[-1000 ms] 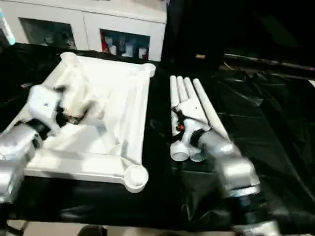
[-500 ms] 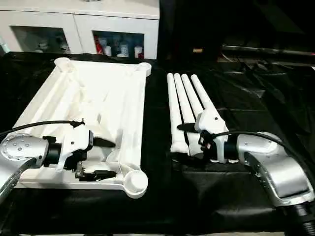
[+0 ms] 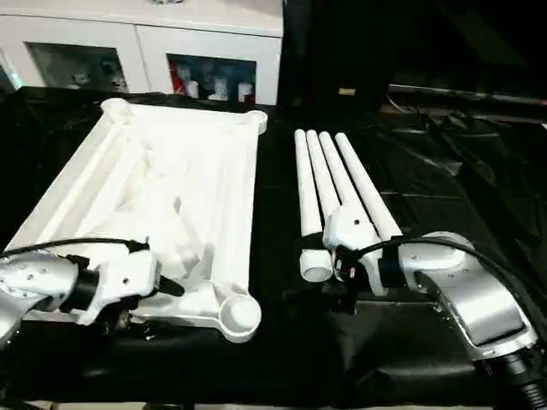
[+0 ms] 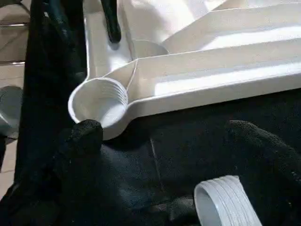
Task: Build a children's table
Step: Move table base
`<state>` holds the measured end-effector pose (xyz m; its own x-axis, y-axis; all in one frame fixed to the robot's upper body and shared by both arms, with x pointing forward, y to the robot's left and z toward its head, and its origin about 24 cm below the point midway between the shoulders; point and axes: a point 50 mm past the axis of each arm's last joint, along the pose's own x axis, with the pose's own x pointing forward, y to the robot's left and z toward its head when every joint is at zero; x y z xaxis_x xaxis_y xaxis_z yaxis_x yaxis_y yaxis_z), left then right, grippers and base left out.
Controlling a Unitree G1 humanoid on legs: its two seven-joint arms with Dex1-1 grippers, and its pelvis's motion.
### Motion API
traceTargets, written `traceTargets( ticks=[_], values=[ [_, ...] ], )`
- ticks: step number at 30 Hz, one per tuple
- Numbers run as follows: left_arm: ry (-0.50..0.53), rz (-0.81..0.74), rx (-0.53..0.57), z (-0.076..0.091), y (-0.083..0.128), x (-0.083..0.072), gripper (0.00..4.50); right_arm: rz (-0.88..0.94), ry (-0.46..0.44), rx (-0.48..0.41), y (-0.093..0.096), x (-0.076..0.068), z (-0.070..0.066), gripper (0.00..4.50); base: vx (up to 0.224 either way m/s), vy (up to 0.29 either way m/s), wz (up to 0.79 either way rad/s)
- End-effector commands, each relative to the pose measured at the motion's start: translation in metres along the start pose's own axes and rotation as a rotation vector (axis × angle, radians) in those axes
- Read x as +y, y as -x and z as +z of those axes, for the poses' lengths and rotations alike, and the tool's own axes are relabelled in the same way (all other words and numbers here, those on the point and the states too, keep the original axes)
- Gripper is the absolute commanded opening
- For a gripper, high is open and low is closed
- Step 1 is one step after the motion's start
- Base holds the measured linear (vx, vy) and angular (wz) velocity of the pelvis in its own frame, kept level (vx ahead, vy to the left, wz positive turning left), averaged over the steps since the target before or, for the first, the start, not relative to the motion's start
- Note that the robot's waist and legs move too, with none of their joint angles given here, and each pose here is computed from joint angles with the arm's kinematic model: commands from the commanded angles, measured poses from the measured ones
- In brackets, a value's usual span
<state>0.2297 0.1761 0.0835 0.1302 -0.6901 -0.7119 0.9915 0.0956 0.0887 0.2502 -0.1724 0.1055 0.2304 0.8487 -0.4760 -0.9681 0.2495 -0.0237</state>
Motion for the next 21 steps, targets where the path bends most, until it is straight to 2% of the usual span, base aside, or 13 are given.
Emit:
traceTargets(
  ticks=[1,7,14,16,17,21],
  values=[
    [-0.019,0.011,0.026,0.001,0.0,0.001,2.52,0.009,0.044,0.01,0.002,0.001,0.006,4.5,0.0,0.0,0.0],
    [-0.009,0.044,0.069,-0.006,-0.002,0.003,2.06,0.034,0.043,0.015,0.0,0.003,0.006,4.5,0.0,0.0,0.0],
    [0.079,0.088,0.066,-0.01,-0.002,0.009,1.49,0.113,0.037,-0.001,-0.003,0.009,0.004,4.5,0.0,0.0,0.0],
    [0.081,0.085,0.065,-0.01,-0.002,0.009,1.47,0.122,0.033,-0.003,-0.003,0.01,0.004,4.5,0.0,0.0,0.0],
    [0.084,0.075,0.067,-0.011,-0.003,0.007,1.19,0.139,0.033,-0.007,-0.004,0.01,0.003,4.5,0.0,0.0,0.0],
    [0.091,0.059,0.066,-0.012,-0.006,0.004,1.03,0.157,0.033,-0.009,-0.004,0.01,0.003,4.5,0.0,0.0,0.0]
  ],
)
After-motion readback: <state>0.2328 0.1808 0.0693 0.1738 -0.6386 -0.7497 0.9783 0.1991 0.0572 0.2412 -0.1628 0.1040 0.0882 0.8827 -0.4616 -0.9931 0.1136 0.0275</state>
